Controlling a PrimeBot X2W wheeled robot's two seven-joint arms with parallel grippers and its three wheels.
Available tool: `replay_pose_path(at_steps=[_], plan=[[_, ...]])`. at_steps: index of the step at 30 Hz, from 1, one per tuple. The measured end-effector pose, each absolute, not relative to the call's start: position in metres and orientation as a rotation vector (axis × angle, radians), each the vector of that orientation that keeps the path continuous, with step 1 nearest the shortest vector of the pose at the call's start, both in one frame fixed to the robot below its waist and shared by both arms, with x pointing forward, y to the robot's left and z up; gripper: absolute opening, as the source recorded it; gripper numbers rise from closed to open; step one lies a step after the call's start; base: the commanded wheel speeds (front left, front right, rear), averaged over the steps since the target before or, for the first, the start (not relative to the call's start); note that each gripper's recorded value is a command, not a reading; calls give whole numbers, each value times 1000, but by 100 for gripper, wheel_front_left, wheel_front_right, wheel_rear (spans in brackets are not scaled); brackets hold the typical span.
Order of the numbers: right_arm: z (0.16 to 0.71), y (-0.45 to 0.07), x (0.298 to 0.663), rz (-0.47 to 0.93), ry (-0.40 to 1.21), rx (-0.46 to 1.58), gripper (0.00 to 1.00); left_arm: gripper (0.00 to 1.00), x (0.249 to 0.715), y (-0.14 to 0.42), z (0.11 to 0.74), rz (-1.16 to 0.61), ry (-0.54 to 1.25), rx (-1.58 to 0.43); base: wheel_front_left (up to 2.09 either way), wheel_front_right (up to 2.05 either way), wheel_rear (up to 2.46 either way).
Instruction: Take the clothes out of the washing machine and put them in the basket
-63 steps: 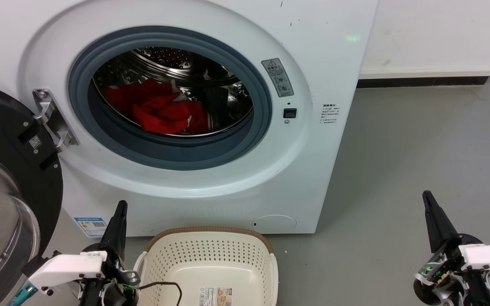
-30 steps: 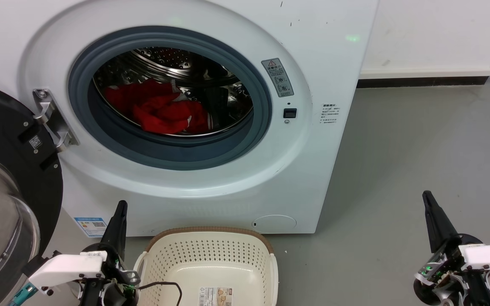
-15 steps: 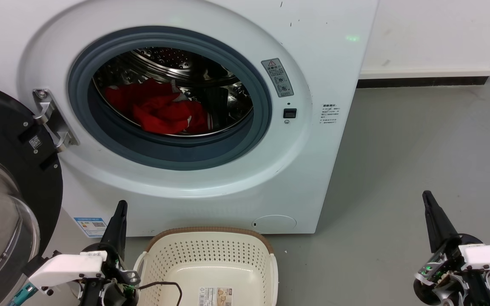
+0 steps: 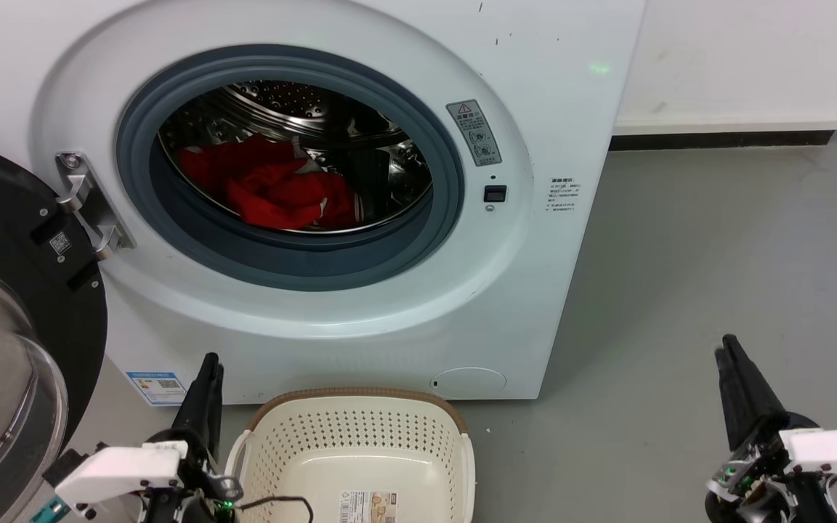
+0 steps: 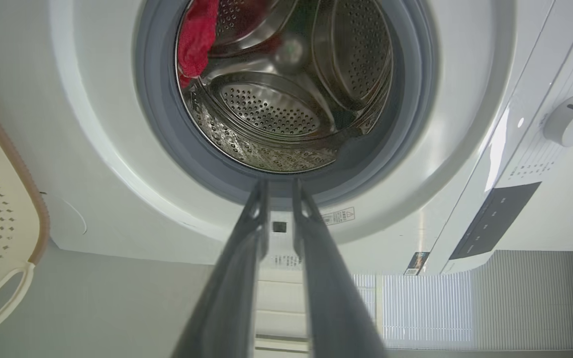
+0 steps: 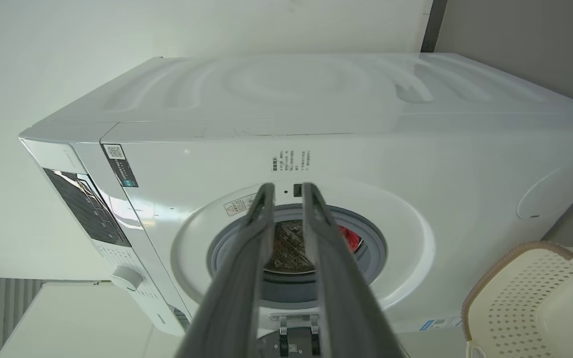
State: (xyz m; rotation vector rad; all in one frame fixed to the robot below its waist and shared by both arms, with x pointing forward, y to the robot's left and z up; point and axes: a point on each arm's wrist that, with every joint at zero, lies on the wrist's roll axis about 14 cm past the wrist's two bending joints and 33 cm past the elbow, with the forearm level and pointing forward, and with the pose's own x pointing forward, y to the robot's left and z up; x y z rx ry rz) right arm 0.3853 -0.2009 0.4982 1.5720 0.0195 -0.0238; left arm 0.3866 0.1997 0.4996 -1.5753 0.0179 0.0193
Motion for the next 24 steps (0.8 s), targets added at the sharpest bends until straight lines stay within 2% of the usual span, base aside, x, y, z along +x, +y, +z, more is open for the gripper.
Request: replay_pose_path(at_steps=[4, 12, 24], plan=[[482, -200, 377, -65, 56, 1573, 100, 100, 377, 198, 480, 65, 63, -1579, 0, 0, 0], [489, -191, 378, -43, 44, 1514, 100, 100, 379, 194, 487, 60, 39, -1523, 0, 0, 0], [503, -185, 379, -5, 10, 1295, 100, 100, 380, 197, 500, 47, -4, -1326, 0, 0, 0]])
